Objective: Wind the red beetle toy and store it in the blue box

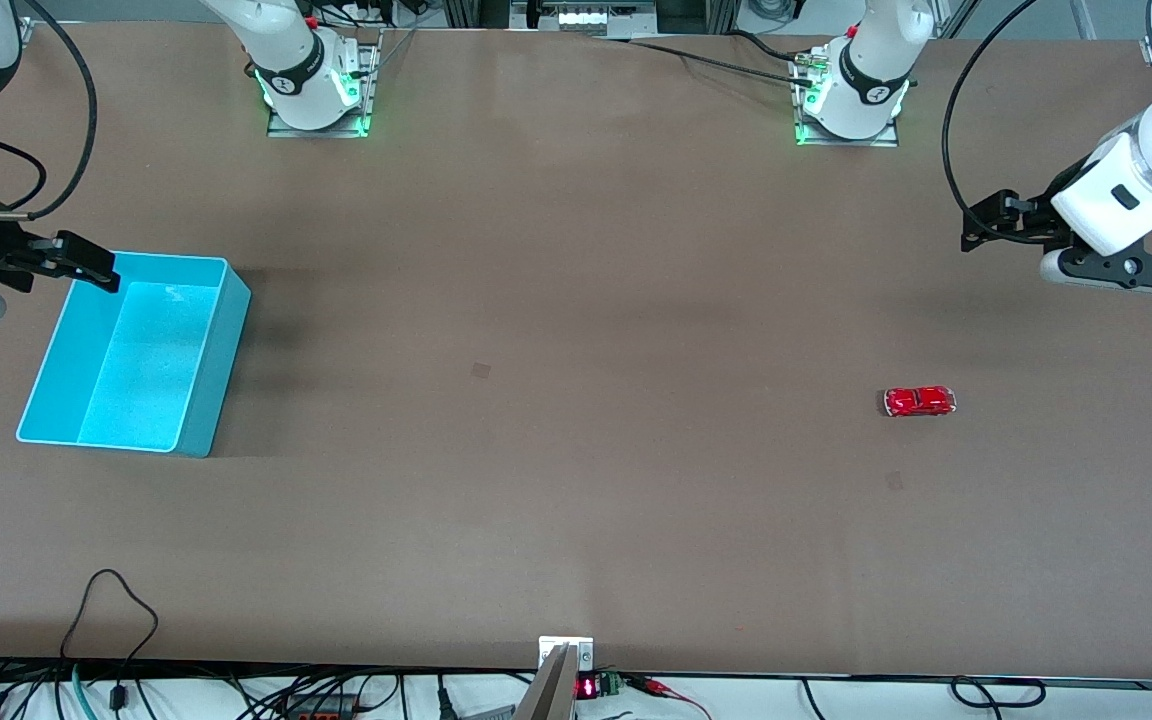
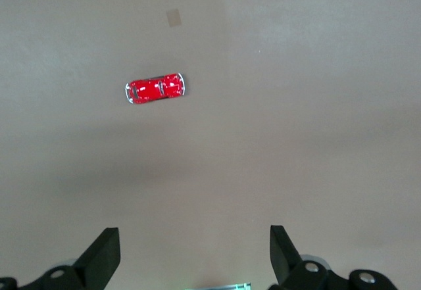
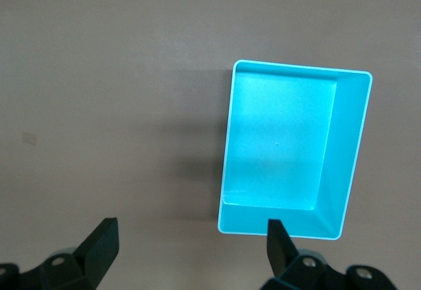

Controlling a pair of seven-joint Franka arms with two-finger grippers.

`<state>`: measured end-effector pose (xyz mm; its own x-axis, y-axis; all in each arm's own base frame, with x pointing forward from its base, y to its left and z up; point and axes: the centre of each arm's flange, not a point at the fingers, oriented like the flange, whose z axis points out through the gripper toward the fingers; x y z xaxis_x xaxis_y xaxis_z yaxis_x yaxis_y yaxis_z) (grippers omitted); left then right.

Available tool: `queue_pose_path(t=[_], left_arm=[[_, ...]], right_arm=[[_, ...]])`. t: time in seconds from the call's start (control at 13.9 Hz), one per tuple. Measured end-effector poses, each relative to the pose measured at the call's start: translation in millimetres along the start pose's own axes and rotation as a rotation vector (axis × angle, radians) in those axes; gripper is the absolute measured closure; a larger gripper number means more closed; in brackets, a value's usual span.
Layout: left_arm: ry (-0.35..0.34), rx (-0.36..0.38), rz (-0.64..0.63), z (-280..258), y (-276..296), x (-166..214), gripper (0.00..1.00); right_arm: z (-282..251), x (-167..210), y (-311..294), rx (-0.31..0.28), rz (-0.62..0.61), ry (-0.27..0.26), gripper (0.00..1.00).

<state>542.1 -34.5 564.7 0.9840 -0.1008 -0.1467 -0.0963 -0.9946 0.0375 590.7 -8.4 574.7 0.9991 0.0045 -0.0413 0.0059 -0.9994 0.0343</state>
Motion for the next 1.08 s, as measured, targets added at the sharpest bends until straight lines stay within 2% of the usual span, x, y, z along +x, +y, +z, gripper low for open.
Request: queue_pose_path(t=[0.36, 0.79, 1.01, 1.08], left_arm=[[-0.028, -0.001, 0.002, 2.6, 1.3, -2.8, 0.0], [-0.214, -0.009, 0.029, 34.3, 10.4, 6.5, 0.0], [-0.23, -0.013, 0.115, 36.9, 8.6, 21.1, 0.0], [-0.233, 0.008, 0.162, 37.3, 5.4, 23.3, 0.0]], right_arm=[[0.6, 0.0, 1.7, 0.0, 0.003, -0.001, 0.0], [2.4, 0.3, 1.6, 0.0, 0.003, -0.005, 0.0], [2.7, 0.3, 1.6, 0.0, 0.003, -0.005, 0.0], [2.8, 0.3, 1.6, 0.0, 0.003, -0.005, 0.0]])
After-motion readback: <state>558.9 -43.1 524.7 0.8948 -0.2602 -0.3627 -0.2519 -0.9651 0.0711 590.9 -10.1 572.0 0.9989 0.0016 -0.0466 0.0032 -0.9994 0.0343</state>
